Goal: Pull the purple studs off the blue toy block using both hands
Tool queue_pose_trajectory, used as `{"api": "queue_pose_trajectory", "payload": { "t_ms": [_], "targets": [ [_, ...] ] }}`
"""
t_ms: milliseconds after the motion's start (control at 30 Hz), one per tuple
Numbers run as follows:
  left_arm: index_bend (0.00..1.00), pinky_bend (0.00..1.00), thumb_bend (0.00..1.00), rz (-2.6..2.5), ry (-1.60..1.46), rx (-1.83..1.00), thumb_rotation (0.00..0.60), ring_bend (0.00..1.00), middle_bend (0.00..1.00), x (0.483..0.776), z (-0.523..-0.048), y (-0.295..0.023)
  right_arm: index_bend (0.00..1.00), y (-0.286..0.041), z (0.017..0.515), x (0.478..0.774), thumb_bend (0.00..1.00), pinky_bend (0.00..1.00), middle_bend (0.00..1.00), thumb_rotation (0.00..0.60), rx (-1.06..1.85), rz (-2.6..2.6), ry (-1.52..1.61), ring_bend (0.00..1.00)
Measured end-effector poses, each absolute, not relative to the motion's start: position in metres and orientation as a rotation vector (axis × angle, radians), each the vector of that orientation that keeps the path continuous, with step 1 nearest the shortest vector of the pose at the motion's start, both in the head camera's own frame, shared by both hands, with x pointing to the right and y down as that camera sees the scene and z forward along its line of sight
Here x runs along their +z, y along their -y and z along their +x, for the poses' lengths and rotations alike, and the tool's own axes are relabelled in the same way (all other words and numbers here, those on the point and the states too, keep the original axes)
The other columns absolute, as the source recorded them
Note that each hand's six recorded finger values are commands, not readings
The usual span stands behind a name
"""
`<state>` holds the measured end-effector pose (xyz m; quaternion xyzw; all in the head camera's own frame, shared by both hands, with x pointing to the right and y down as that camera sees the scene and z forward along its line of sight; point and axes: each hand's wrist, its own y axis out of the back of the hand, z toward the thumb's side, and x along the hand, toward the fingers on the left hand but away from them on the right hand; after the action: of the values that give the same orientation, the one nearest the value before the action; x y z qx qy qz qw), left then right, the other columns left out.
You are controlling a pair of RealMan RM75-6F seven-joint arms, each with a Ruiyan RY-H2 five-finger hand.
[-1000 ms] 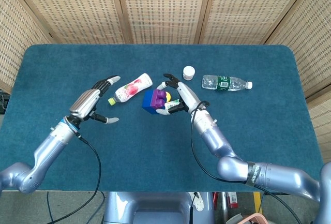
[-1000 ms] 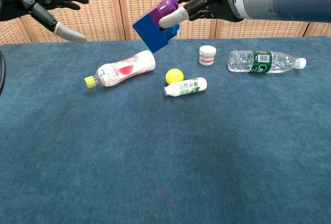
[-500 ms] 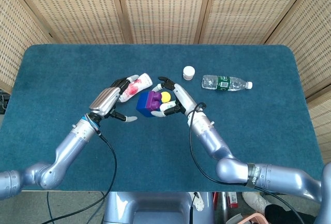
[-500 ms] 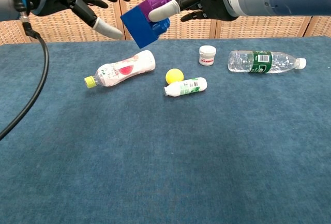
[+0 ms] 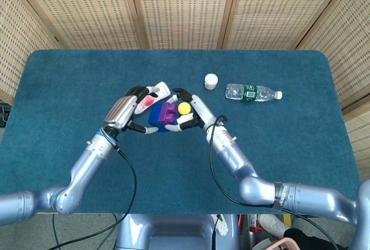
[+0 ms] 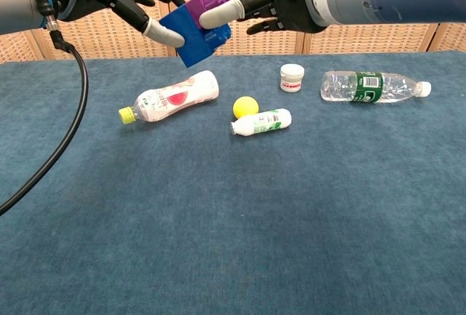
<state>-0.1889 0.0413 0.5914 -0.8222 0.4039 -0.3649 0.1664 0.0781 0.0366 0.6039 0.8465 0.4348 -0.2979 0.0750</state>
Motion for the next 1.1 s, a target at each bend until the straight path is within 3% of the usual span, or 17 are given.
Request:
{"api": "queue_pose_trajectory", "payload": {
  "t_ms": [200,400,1100],
  "targets": [
    [0.18,0.04,0.0,-2.31,-1.166,-1.078,0.6,0.11,0.28,0.594,-0.193,-0.04,0.65,-0.036,0.079,0.604,0.3,0.0,0.08,0.6,-0.89,2.528,-1.311,0.0],
    [0.29,0.04,0.0,-2.28,-1.14,-1.146,0.6,0.11,0.3,0.597,-0.194,-0.038,0.65,-0.034,0.078,0.603,0.3,0.0,0.08,0.6,-0.874,2.505,-1.316,0.0],
    [0.29,0.03,0.0,-2.288,-1.075,-1.229,0.6,0.11,0.3,0.592,-0.174,-0.04,0.66,-0.032,0.08,0.601,0.3,0.0,0.09,0.6,-0.902,2.512,-1.324,0.0]
  ]
}}
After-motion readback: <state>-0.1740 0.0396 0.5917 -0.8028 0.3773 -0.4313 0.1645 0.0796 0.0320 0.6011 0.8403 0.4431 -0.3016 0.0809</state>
